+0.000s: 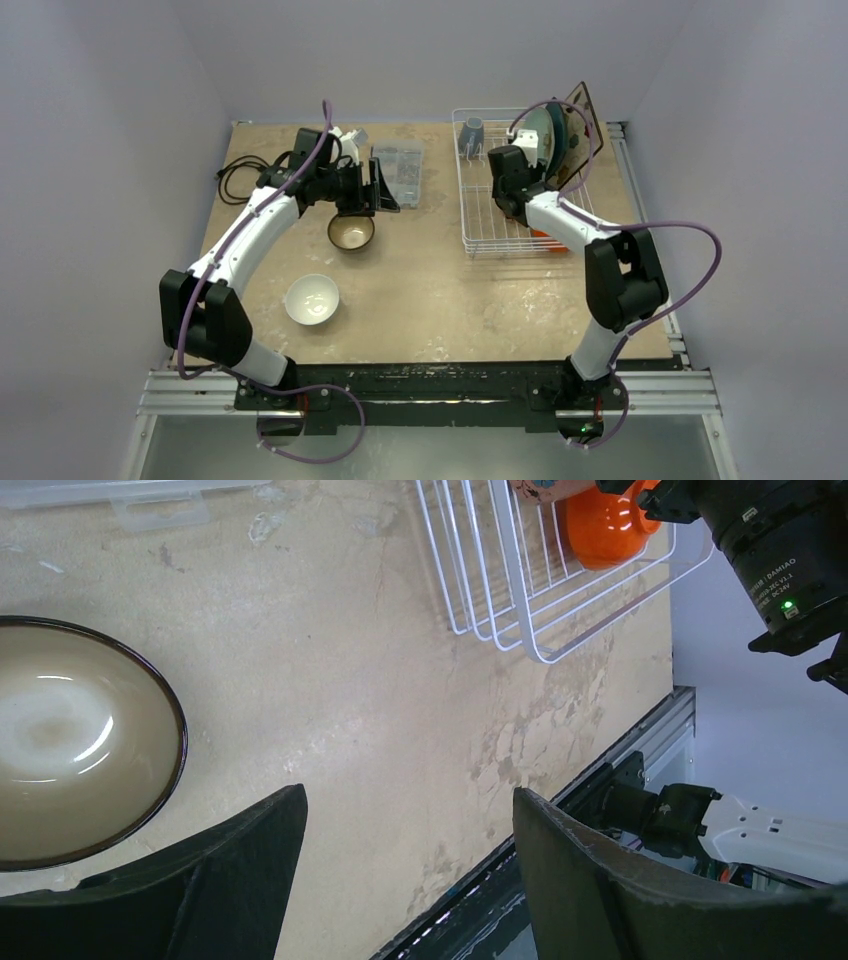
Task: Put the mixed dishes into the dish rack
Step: Turn the cup upside down in the dish rack.
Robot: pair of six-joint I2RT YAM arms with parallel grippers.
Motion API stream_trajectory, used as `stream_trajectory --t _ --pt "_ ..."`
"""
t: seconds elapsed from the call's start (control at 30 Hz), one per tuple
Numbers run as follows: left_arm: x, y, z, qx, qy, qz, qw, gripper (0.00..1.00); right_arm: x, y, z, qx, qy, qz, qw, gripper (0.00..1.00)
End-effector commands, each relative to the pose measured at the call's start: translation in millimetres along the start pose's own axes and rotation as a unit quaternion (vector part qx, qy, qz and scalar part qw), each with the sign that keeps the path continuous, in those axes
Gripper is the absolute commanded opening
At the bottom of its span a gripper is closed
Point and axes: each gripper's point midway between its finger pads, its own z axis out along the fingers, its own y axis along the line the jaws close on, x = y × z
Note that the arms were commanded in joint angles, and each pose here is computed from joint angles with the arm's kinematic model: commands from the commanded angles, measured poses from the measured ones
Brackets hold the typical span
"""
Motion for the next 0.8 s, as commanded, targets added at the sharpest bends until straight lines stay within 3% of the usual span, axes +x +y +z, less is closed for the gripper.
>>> stream_trajectory --t 0.0,0.2,0.37,0.63,0.77 --pt "-18 -12 -7 0.018 -0.025 0.01 0.999 0.74 5 -20 7 0.064 0.005 -0.01 0.998 0.41" --pt "-17 -13 -5 0.023 -0.021 0.008 0.999 0.74 7 -40 14 0.103 0.013 0.004 0.995 0.42" --pt "-17 -14 -7 0.024 -0.024 0.009 0.999 0.74 6 -32 17 0.066 0.015 0.012 0.998 0.52" --pt "-17 -13 -5 0.026 -0.02 0.006 0.999 0.74 1 -31 13 0.055 0.012 0.018 0.998 0.94" --pt "-18 -13 -7 0.023 -0.024 0.011 0.999 0.74 -4 -28 5 0.034 0.007 0.027 0.999 0.99"
